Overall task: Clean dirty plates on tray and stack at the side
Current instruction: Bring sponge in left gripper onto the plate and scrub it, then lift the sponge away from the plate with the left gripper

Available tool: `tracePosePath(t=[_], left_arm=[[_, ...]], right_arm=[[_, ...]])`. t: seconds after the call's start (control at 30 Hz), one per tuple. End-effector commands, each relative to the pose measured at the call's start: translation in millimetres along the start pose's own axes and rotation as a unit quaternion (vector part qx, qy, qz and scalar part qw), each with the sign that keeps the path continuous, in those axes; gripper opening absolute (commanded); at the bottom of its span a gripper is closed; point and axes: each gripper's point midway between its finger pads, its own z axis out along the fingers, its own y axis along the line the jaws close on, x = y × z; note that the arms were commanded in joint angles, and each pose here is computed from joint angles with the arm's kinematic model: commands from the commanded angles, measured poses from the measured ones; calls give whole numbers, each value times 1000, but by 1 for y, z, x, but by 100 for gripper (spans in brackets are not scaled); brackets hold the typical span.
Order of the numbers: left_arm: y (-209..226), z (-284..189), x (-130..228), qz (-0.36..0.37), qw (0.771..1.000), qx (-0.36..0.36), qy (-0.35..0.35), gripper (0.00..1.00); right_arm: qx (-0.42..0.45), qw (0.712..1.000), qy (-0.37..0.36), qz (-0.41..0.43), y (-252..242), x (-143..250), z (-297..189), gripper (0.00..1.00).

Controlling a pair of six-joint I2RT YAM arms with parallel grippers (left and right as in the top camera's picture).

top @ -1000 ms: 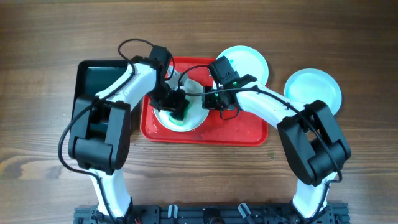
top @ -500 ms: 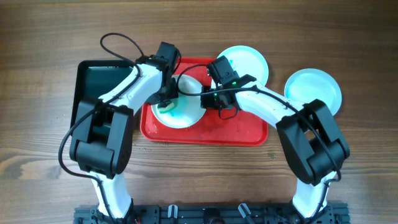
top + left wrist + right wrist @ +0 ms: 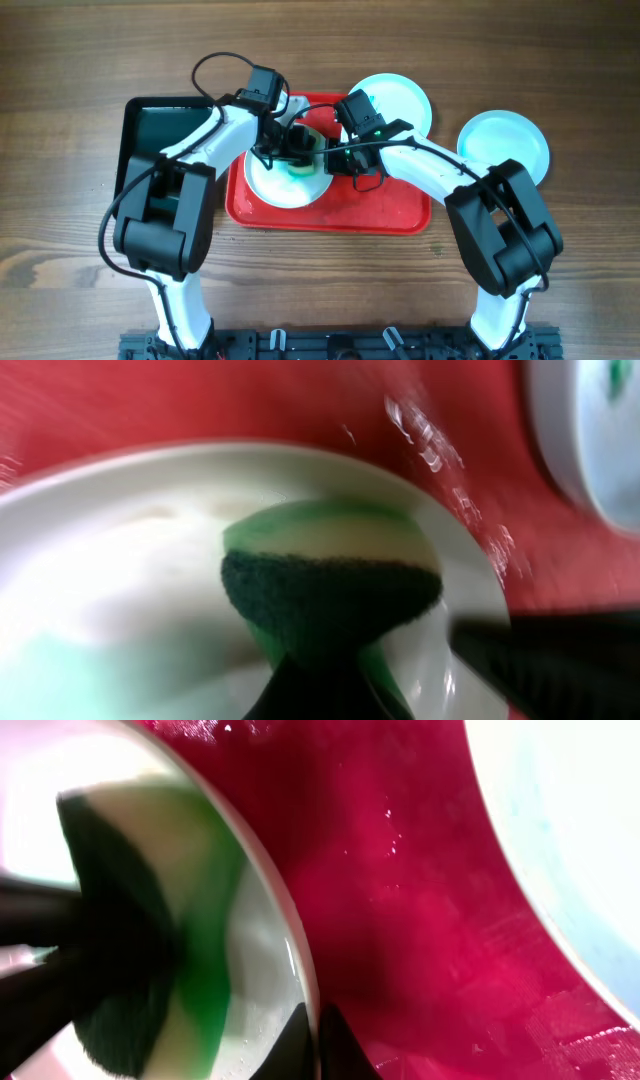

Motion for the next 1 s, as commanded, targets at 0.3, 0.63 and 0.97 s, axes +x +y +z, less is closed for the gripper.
tracePosePath(t=[0.3, 0.63, 0.97], left_arm=[[88, -18, 69, -173, 946, -260, 90, 4], [-16, -5, 83, 31, 982, 79, 167, 4], [110, -40, 16, -213, 919, -328, -45, 4]], right_arm=[[-7, 1000, 12, -2, 4, 4, 4, 4], [-7, 1000, 12, -2, 4, 4, 4, 4], [-7, 1000, 12, -1, 4, 4, 4, 4]])
